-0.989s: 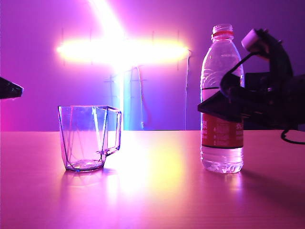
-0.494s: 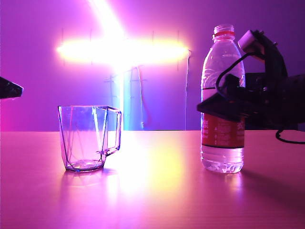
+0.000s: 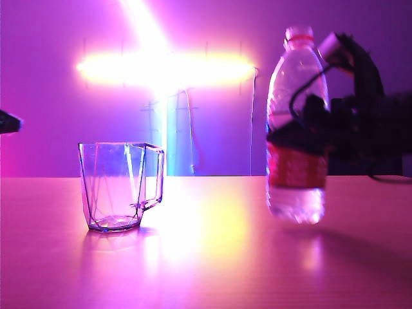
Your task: Pick up the mineral water bottle on the table and pour water into the mug until it's half full.
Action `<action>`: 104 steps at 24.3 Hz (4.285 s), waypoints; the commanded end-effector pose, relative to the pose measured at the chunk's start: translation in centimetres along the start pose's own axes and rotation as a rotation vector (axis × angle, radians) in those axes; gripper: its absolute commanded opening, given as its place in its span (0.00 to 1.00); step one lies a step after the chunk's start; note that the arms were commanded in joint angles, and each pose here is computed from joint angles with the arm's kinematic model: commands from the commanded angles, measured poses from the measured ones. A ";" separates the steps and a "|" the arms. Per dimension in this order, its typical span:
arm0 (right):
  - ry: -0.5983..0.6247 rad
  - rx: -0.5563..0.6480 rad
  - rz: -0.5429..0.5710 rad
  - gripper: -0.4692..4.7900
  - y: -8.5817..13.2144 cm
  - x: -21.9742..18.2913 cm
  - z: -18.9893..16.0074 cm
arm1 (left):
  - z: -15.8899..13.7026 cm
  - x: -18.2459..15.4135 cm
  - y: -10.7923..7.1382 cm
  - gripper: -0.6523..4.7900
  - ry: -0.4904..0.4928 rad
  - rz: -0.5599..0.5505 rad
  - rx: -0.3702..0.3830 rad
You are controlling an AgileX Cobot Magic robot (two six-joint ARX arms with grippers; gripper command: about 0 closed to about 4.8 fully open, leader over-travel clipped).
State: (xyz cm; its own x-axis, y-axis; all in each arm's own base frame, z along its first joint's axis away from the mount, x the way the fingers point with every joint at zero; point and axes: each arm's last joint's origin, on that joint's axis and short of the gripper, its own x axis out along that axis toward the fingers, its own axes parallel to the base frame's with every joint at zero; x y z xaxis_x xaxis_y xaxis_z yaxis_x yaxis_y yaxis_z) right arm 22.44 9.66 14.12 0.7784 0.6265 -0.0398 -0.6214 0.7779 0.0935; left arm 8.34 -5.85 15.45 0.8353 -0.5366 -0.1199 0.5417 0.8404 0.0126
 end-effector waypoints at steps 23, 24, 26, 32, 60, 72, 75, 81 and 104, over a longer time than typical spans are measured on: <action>0.275 -0.834 0.071 0.57 4.7 10.5 10.2 | 0.9 -0.6 0.8 0.12 -0.101 0.085 -0.014; 0.285 -0.843 0.063 0.57 4.8 10.7 10.0 | 0.9 -0.6 0.8 0.12 -0.101 0.085 -0.014; 0.297 -0.881 0.077 0.57 5.1 11.0 9.5 | 0.9 -0.6 0.8 0.12 -0.101 0.085 -0.014; 0.318 -0.993 0.081 0.57 6.1 11.9 8.0 | 0.9 -0.6 0.8 0.12 -0.101 0.086 -0.014; 0.343 -1.461 -0.059 0.58 6.0 13.0 7.4 | 0.9 -0.6 0.8 0.12 -0.101 0.085 -0.014; 0.328 -1.548 -0.090 0.57 6.0 13.1 7.8 | 0.9 -0.6 0.8 0.12 -0.101 0.085 -0.014; 0.328 -1.570 -0.092 0.57 6.0 13.1 7.8 | 0.9 -0.6 0.8 0.12 -0.101 0.085 -0.014; 0.342 -1.592 -0.099 0.57 5.9 13.1 7.7 | 0.9 -0.6 0.8 0.12 -0.101 0.085 -0.014; 0.377 -1.648 -0.132 0.57 5.8 13.2 7.6 | 0.9 -0.6 0.8 0.12 -0.101 0.085 -0.014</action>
State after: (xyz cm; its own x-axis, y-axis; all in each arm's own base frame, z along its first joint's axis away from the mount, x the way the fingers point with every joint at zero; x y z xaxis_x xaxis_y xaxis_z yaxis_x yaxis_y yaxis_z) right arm 29.70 21.93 20.54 0.9024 0.3385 -0.2665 -0.2264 -0.1537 -0.9618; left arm 8.40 -4.97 16.14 0.8823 -0.4695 -0.0348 0.4700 0.8826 0.0082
